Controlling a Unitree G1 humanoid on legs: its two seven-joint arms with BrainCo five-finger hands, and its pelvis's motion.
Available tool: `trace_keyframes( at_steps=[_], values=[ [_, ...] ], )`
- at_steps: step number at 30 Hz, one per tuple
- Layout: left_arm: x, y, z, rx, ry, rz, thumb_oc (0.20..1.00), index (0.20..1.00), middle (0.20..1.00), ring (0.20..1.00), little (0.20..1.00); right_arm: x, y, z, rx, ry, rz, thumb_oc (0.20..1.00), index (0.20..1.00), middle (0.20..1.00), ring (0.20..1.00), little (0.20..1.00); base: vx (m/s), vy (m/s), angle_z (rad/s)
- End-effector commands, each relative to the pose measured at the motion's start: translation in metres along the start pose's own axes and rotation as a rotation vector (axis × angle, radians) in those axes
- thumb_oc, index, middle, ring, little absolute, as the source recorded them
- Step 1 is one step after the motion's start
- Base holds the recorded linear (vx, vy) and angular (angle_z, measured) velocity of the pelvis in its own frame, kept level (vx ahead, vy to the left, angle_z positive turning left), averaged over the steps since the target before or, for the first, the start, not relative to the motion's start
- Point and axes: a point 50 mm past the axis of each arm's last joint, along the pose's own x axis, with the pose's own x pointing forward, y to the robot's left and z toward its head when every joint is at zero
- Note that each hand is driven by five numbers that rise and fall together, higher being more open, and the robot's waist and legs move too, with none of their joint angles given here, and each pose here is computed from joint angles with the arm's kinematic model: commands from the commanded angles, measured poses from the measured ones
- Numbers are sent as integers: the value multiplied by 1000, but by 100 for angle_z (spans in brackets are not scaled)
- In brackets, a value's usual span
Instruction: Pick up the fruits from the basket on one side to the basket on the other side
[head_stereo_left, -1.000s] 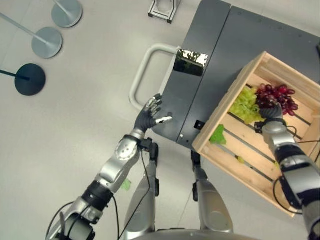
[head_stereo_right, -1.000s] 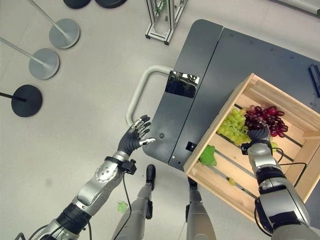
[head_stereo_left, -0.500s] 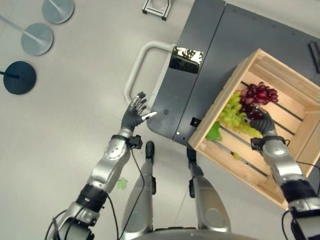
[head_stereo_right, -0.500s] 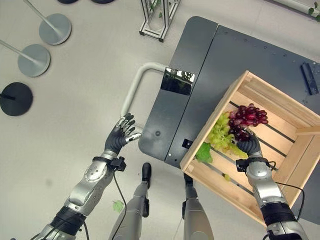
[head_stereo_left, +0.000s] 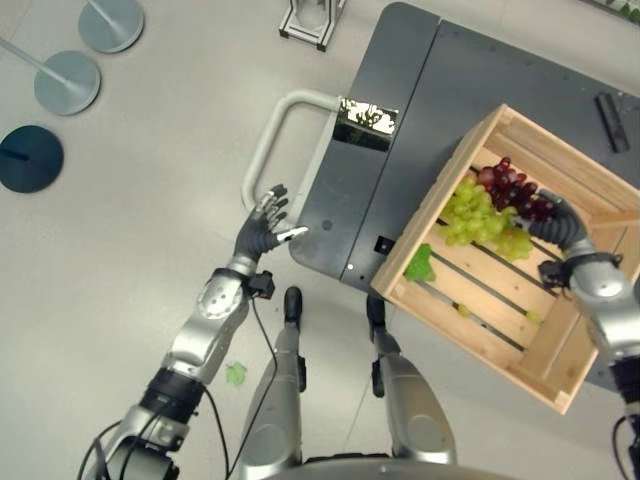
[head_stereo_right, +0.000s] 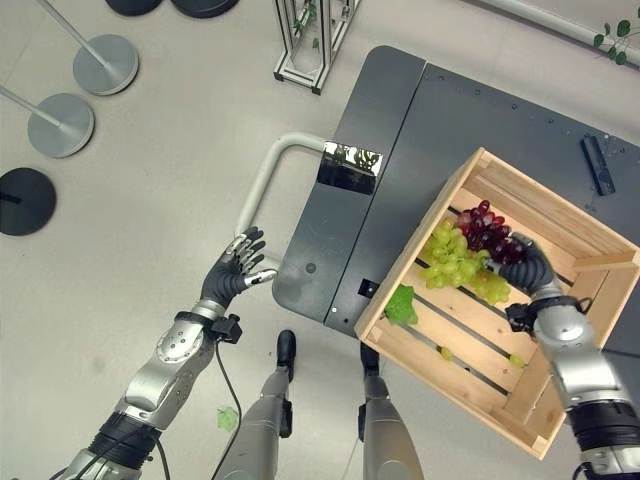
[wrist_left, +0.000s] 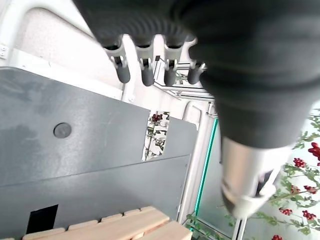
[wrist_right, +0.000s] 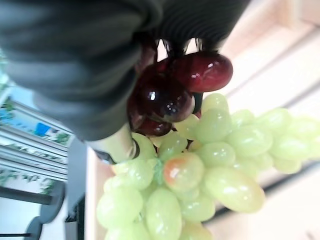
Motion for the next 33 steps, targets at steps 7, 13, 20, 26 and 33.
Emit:
trace_keyframes(
  at_steps=[7, 13, 20, 26, 33],
  values=[
    [-5, 2, 18, 171, -55, -118, 1000, 1000, 1000, 1000, 1000, -1, -58, 112, -202, -332, 69, 200, 200, 200, 200, 200, 16, -1, -4],
    [5, -15, 29, 201, -92, -226, 1000, 1000, 1000, 1000, 1000, 1, -53, 150, -299, -398, 175, 200, 200, 200, 200, 200, 7, -5, -3],
    [35, -58, 54, 276, -190, -385, 1000, 1000, 1000, 1000, 1000, 19, -33, 181, -389, -423, 264, 200, 200, 200, 200, 200, 0, 0, 0],
    [50, -86, 65, 255, -238, -433, 1000, 1000, 1000, 1000, 1000, 31, -8, 184, -427, -411, 334, 200, 200, 200, 200, 200, 0, 0, 0],
    [53, -104, 58, 298, -211, -510, 1000, 1000, 1000, 1000, 1000, 44, 13, 168, -552, -317, 395, 200, 200, 200, 200, 200, 3, 0, 1]
  ],
)
